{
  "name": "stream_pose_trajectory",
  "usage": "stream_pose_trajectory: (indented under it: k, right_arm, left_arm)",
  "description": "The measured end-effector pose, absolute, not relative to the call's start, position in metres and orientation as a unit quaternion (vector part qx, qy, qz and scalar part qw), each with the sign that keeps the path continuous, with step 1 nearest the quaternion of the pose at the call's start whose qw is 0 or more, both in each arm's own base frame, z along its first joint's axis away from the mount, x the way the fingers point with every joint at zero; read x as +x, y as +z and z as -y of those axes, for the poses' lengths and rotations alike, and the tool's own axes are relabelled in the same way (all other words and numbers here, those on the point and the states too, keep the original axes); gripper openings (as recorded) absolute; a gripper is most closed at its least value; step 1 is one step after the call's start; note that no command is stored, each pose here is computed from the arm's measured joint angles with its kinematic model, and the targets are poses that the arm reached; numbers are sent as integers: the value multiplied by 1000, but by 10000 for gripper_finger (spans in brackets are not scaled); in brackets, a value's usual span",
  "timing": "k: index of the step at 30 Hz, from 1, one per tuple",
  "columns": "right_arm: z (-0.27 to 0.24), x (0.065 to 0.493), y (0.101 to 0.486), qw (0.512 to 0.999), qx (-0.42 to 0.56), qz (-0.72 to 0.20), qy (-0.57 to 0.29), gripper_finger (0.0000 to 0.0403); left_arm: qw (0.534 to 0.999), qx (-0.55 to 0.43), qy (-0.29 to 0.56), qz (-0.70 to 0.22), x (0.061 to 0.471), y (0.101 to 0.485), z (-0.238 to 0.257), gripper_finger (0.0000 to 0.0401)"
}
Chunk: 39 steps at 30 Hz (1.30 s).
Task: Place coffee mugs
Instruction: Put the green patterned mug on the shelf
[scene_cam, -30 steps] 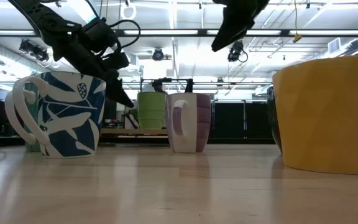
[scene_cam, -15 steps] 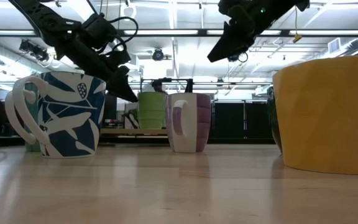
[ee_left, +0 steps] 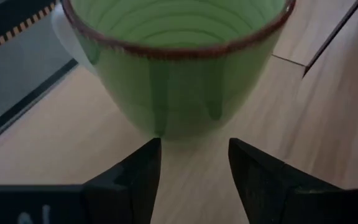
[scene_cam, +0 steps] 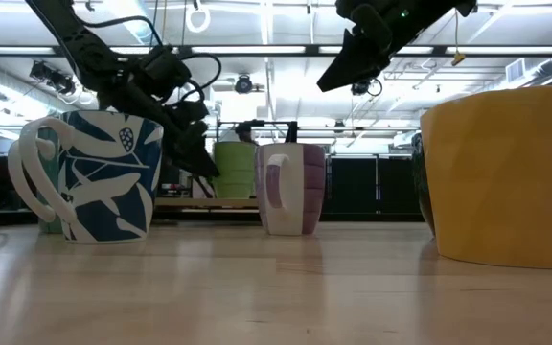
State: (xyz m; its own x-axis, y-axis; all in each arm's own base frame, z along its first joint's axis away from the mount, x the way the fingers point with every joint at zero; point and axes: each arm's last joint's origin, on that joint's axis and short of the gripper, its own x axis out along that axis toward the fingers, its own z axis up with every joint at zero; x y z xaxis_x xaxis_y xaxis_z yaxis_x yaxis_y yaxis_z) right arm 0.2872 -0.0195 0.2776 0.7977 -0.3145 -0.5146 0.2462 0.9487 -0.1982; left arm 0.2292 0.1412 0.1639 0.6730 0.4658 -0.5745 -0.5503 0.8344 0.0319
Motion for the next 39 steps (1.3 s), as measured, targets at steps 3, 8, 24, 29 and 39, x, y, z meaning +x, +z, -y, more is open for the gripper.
stream_pose_trajectory:
  k: [3, 8, 24, 29, 39]
  right_arm:
    - [20, 287, 278, 946, -61, -281, -148, 159]
    - [19, 287, 278, 947, -60, -281, -146, 159]
    - [19, 287, 278, 947, -59, -281, -143, 159]
    - [19, 288, 278, 947, -59, -281, -143, 159]
    - [19, 288, 277, 948, -57, -282, -139, 159]
  left_arm:
    - [912, -70, 278, -292, 233, 158, -143, 196]
    - [916, -66, 279, -281, 238, 153, -146, 196]
    - [917, -53, 300, -259, 238, 146, -162, 196]
    - [918, -51, 301, -253, 238, 147, -162, 196]
    - [919, -90, 261, -282, 241, 144, -147, 196]
